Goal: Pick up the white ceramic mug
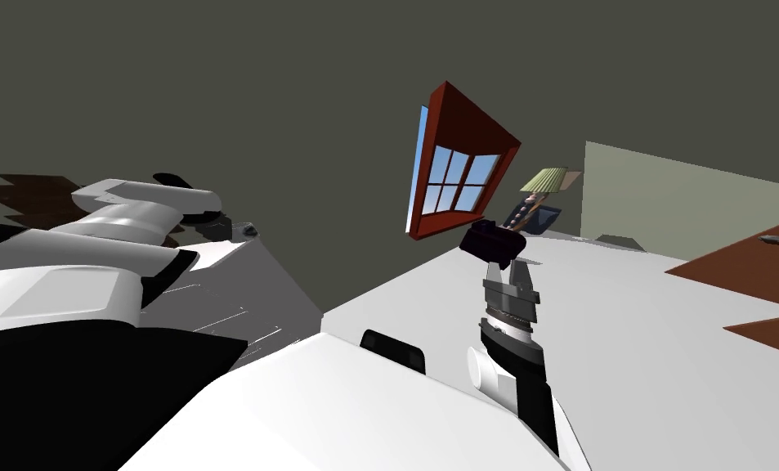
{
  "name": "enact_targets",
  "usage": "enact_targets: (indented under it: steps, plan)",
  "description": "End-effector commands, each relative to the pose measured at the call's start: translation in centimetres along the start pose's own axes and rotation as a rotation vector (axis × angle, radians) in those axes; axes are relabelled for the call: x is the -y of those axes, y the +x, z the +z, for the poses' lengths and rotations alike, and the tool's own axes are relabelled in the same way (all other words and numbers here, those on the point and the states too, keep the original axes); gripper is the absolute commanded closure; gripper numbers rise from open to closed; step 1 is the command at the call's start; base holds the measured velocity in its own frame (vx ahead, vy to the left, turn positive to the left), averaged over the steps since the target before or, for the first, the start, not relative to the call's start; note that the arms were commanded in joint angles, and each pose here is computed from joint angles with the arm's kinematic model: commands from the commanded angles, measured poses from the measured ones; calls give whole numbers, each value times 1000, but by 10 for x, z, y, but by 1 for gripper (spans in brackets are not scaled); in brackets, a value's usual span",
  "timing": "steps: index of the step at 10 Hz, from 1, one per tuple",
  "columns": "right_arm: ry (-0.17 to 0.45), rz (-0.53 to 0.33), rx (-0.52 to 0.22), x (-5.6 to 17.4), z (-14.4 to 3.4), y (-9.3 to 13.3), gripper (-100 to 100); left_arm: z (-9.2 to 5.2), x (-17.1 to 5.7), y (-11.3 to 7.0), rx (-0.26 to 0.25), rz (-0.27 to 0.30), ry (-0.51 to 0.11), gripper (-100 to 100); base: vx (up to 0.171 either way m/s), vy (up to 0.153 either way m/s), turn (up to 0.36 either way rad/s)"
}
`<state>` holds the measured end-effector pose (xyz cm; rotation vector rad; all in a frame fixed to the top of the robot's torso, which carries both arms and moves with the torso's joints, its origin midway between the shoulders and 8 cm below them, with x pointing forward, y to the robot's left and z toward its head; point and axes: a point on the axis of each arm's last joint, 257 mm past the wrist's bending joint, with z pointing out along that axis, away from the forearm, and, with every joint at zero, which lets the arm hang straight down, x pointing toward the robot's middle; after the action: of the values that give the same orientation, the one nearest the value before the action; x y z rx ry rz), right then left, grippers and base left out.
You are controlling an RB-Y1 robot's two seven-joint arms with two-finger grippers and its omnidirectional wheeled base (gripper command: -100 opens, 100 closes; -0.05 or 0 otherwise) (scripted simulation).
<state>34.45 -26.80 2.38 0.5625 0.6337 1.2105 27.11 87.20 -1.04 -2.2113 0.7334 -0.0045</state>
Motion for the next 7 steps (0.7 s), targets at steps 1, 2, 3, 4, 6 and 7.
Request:
enact_targets:
  steps: [1,2,3,4,6,7]
  plan:
    - [0,0,0,0,0,0,0,0,0,0,0,0,0,100,-6,-7,-1]
    - [0,0,0,0,0,0,0,0,0,0,1,1,0,100,0,0,0]
    - [0,0,0,0,0,0,0,0,0,0,1,2,-1,100,0,0,0]
    - [0,0,0,0,0,0,0,0,0,0,1,2,-1,0,0,0,0]
    - [0,0,0,0,0,0,0,-3,4,1,-7,8,6,100,52,-15,135]
    - [0,0,0,0,0,0,0,-3,4,0,-6,10,8,0,0,0,0]
